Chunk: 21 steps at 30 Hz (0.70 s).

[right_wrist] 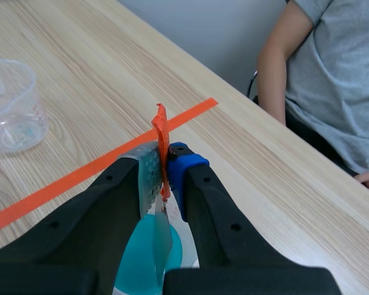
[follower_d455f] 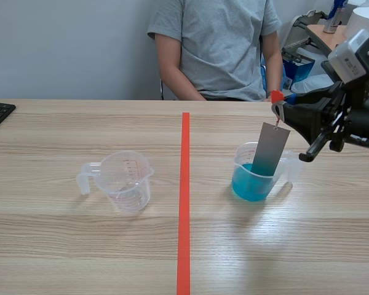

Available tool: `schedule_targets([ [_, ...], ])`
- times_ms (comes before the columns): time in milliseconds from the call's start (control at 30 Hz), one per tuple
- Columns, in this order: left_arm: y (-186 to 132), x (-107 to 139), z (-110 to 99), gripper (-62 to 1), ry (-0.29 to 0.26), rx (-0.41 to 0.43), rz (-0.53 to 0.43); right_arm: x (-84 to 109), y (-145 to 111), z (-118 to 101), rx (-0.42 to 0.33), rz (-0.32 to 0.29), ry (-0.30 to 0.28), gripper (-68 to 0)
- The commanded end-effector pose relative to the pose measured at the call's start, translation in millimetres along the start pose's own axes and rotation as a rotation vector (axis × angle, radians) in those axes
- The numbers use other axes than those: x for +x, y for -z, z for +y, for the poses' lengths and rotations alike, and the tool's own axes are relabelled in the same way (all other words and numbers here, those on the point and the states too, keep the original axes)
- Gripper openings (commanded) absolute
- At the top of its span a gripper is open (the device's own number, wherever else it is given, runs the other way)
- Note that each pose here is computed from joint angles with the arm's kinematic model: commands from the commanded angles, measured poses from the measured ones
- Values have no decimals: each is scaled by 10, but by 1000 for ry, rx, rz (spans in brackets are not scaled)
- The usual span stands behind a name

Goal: Do the redox reaction experiment.
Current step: 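Hold the plate still in the solution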

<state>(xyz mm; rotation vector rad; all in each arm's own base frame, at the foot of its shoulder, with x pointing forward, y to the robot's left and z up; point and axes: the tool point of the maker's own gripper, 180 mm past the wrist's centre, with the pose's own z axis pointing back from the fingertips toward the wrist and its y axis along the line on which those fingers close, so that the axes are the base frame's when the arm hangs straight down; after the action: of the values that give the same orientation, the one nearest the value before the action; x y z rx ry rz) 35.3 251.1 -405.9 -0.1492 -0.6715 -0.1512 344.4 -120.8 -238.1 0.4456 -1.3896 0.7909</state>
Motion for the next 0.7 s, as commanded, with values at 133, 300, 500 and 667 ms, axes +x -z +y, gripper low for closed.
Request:
schedule_targets([
  [133, -23, -11, -43, -562, -12, -6, -5, 360, -41, -67, 12, -68, -33, -663],
  [300, -23, -10, -43, -562, -12, -6, -5, 509, -57, -53, 26, -90, -29, -663],
  [500, -23, -10, -43, -562, -12, -6, -5, 705, -107, -61, 41, -115, -21, -663],
  [667, -23, -11, -43, -562, -12, -6, -5, 877, -173, -131, 29, -143, -13, -663],
])
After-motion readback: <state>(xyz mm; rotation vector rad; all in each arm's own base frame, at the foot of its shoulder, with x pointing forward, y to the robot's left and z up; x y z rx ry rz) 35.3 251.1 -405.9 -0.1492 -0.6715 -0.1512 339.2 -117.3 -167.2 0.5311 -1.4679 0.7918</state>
